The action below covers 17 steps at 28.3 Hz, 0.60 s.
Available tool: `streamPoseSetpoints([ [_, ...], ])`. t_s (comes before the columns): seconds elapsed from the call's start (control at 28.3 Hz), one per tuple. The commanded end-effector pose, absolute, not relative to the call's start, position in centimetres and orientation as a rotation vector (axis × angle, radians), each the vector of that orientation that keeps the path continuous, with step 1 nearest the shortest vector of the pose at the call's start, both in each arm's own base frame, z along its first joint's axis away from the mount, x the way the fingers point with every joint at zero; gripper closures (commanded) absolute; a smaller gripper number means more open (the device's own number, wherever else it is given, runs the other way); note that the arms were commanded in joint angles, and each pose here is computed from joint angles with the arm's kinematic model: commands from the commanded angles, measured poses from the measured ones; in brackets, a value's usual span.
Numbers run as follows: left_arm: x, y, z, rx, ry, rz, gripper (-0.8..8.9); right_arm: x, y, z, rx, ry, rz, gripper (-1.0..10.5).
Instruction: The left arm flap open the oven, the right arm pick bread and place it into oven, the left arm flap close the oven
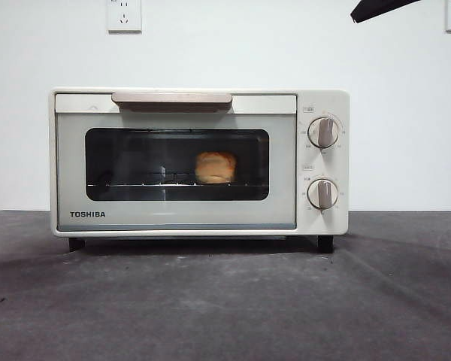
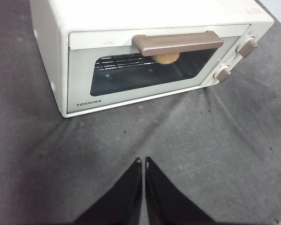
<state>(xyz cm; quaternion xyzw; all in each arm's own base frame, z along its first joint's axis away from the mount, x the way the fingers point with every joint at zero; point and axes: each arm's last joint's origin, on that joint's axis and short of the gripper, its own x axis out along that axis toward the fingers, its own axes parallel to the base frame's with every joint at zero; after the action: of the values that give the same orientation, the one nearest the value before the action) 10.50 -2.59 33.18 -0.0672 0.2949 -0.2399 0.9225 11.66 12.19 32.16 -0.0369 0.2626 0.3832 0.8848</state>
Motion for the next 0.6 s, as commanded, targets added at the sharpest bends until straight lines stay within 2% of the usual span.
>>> streamPoseSetpoints([
  [0.04,10.52,-2.61,33.83,-0.118,0.574,-0.498,7.97,11.74,12.49,32.37,-0.074,0.541,0.806,6.2],
  [0.18,10.52,-2.61,33.82,-0.118,0.575,-0.498,7.97,11.79,12.55,32.30,-0.077,0.545,0.805,9.4],
  [0.6,10.51,-2.60,33.83,-0.118,0.574,-0.498,7.97,11.80,12.55,32.31,-0.076,0.543,0.805,9.4],
])
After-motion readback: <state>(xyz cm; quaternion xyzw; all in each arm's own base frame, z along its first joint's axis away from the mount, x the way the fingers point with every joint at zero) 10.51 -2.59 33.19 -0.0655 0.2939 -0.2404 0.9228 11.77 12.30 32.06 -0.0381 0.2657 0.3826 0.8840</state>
